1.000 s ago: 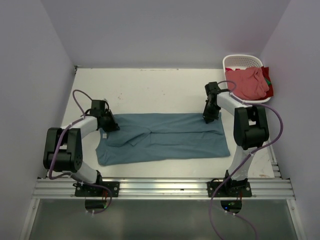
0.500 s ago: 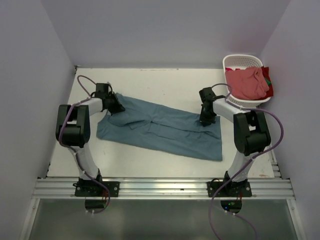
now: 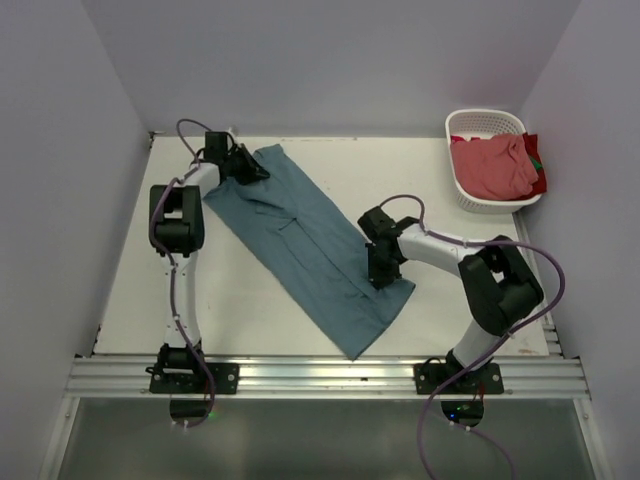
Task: Fold and stack the t-shirts
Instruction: Fold the tshirt
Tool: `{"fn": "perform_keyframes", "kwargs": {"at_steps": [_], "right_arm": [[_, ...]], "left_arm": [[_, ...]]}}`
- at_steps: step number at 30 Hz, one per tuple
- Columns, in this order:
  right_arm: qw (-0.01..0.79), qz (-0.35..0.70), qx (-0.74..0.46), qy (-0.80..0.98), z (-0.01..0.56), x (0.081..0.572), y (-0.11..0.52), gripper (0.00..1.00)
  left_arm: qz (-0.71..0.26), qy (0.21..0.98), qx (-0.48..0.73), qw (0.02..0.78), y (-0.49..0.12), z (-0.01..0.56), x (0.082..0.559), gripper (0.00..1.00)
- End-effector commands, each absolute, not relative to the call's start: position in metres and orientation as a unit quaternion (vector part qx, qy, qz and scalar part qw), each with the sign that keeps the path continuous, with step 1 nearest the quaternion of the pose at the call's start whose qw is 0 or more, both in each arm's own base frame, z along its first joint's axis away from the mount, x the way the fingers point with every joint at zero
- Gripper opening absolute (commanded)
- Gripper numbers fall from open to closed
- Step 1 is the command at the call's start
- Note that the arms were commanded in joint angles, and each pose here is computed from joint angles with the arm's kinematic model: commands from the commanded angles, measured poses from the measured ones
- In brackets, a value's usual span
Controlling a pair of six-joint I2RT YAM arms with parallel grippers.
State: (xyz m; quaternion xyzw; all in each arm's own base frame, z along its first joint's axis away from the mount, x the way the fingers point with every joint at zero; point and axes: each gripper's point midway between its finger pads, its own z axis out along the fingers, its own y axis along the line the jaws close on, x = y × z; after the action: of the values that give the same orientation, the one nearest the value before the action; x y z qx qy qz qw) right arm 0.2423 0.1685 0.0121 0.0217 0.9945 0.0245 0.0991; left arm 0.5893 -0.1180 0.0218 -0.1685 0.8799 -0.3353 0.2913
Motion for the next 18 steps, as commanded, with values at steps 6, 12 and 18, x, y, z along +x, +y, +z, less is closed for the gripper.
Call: {"fn": "perform_keyframes", "kwargs": {"at_steps": [6, 12, 18], "right_arm": [[-0.011, 0.047, -0.005, 0.999, 0.006, 0.157, 0.216, 0.0], [-0.034, 0.066, -0.023, 0.997, 0.006, 0.128, 0.241, 0.0], [-0.041, 0.074, -0.042, 0.996, 0.009, 0.104, 0.259, 0.0]], "left_arm": [[-0.428, 0.853, -0.168, 0.247, -0.146, -0.014, 0.617, 0.05], [-0.495, 0.822, -0.145, 0.24, -0.171, 0.0, 0.623, 0.05], [-0.548, 0.798, -0.073, 0.241, -0.212, 0.03, 0.615, 0.05]]}}
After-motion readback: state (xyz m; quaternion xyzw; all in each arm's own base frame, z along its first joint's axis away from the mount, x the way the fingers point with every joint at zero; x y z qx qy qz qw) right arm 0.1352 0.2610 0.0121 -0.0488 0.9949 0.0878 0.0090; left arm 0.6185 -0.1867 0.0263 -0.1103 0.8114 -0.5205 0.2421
